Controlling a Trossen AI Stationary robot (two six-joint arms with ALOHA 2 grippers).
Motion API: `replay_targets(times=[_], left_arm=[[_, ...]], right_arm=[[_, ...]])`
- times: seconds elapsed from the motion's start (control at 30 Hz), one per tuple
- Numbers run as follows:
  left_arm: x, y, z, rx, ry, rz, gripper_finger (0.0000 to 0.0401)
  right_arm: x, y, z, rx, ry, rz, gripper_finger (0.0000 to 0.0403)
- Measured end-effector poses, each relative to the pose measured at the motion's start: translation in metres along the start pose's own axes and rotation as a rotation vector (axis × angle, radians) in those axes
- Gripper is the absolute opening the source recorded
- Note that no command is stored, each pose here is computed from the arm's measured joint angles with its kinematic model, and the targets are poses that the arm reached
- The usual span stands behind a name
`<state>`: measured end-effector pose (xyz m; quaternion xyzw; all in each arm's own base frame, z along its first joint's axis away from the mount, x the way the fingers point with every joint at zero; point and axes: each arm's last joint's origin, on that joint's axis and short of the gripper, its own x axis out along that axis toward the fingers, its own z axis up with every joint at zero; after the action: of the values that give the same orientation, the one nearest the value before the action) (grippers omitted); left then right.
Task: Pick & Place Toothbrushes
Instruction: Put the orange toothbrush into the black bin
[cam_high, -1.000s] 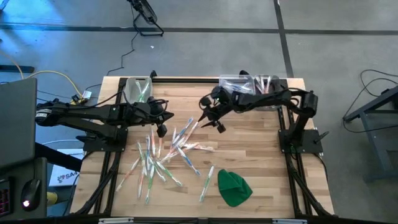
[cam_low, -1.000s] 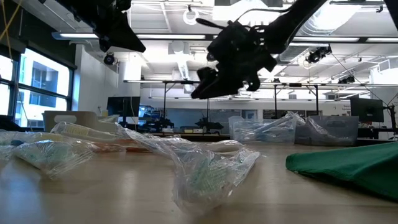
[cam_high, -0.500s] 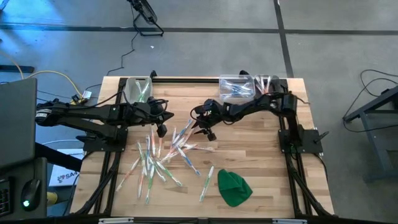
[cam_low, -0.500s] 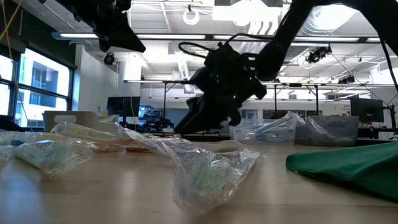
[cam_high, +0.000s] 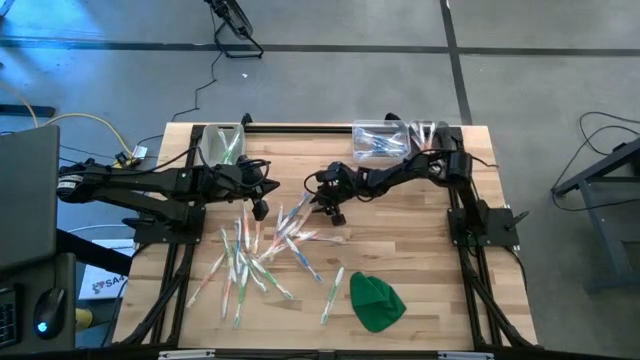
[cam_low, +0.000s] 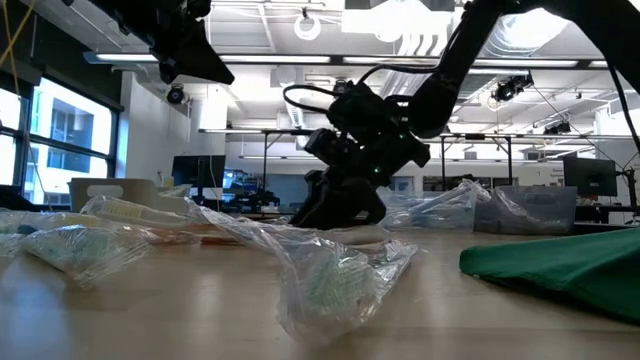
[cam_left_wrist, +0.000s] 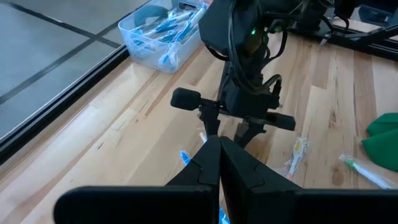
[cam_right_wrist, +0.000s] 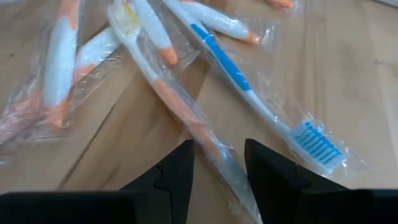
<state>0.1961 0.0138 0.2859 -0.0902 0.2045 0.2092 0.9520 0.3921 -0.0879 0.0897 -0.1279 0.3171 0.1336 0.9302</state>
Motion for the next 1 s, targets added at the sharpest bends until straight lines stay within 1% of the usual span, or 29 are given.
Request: replay_targets(times=[0.13,0.23,0.57,0.73,0.83,1.0], left_arm=[[0.0,0.0,0.0,0.0,0.0,0.0,0.0],[0.0,0.0,0.0,0.0,0.0,0.0,0.0],[0.0,0.0,0.0,0.0,0.001,0.0,0.0],[0.0,0.0,0.0,0.0,0.001,0.0,0.0],[0.0,0.0,0.0,0.0,0.001,0.0,0.0],[0.0,0.0,0.0,0.001,0.004,0.001,0.0]], right_arm=[[0.001,0.004,0.0,0.002,0.023,0.017,0.0137],[0.001,0.006,-0.001,0.003,0.027,0.024,0.0128],[0.001,0.006,-0.002,0.006,0.038,0.029,0.0052],[0.0,0.006,-0.002,-0.002,0.047,0.032,0.0022],[-0.001,0.006,-0.002,-0.022,0.06,0.026,0.0018],[-0.014,0.007,0.007,-0.017,0.087,0.031,0.0018]])
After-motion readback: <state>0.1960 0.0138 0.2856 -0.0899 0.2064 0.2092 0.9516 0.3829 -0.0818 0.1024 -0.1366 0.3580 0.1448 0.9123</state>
